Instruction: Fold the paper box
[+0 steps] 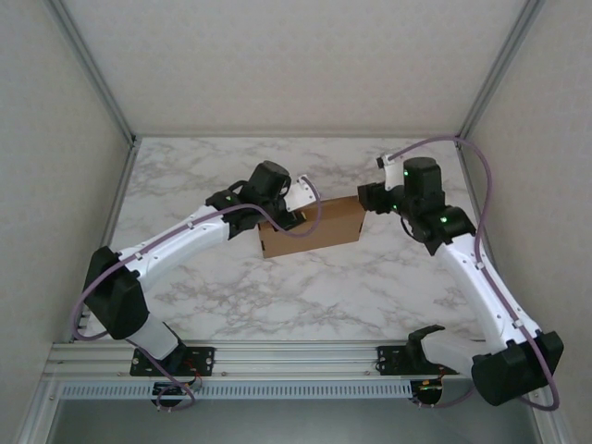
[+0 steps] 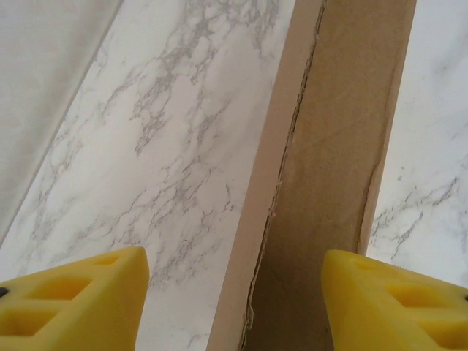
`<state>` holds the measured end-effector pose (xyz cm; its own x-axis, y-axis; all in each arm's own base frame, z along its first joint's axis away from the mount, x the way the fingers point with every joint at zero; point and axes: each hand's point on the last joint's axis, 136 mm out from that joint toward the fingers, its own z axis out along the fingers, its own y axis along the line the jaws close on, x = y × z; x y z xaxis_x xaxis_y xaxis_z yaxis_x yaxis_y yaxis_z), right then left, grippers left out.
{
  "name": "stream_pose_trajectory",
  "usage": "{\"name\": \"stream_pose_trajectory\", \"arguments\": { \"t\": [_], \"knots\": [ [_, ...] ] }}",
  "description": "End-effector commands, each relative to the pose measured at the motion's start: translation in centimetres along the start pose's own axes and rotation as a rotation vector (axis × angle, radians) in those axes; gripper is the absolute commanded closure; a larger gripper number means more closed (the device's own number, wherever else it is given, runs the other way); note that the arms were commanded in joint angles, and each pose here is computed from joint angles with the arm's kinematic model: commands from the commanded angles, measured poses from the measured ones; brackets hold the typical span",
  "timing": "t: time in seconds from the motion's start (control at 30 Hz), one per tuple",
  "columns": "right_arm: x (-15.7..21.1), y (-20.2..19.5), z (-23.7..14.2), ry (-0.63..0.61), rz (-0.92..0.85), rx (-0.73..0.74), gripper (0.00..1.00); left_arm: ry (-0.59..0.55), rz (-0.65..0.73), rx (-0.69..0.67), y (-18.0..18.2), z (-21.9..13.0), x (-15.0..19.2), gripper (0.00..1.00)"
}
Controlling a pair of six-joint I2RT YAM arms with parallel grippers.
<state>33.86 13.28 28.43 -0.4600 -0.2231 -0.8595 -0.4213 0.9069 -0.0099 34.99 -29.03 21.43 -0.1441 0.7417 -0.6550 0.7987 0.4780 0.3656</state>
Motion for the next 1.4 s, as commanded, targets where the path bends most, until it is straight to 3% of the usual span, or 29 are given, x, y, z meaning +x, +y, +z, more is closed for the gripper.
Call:
{"name": "stream_pose_trajectory", "arguments": {
  "t": [0.0,0.23,0.37,0.6,0.97,1.13,1.37],
  "knots": [
    [-1.5,-1.0,0.9,-0.076,-0.285,-0.014,0.40,-0.087,-0.084,-0.056,1.2,-2.2,-1.2,0.32],
    [0.3,-1.1,2.8,-0.076,-0.455,-0.134,0.42,-0.202,-0.277,-0.195,3.0,-5.2,-0.8,0.27],
    [1.3,-0.7,3.3,-0.087,-0.543,-0.217,0.42,-0.354,-0.399,-0.294,4.1,-9.2,-0.6,0.23],
    [2.6,-0.4,4.4,-0.004,-0.571,-0.345,0.42,-0.556,-0.417,-0.441,4.4,-15.2,1.5,0.21],
    [5.0,-1.8,6.5,0.111,-0.565,-0.326,0.49,-0.683,-0.448,-0.535,4.2,-18.1,3.5,0.17],
    [5.1,-1.5,6.4,0.120,-0.545,-0.341,0.61,-0.677,-0.459,-0.512,4.0,-17.4,3.3,0.18],
    [4.6,-1.3,6.0,0.142,-0.469,-0.355,0.89,-0.651,-0.510,-0.515,4.4,-16.2,3.5,0.19]
  ]
}}
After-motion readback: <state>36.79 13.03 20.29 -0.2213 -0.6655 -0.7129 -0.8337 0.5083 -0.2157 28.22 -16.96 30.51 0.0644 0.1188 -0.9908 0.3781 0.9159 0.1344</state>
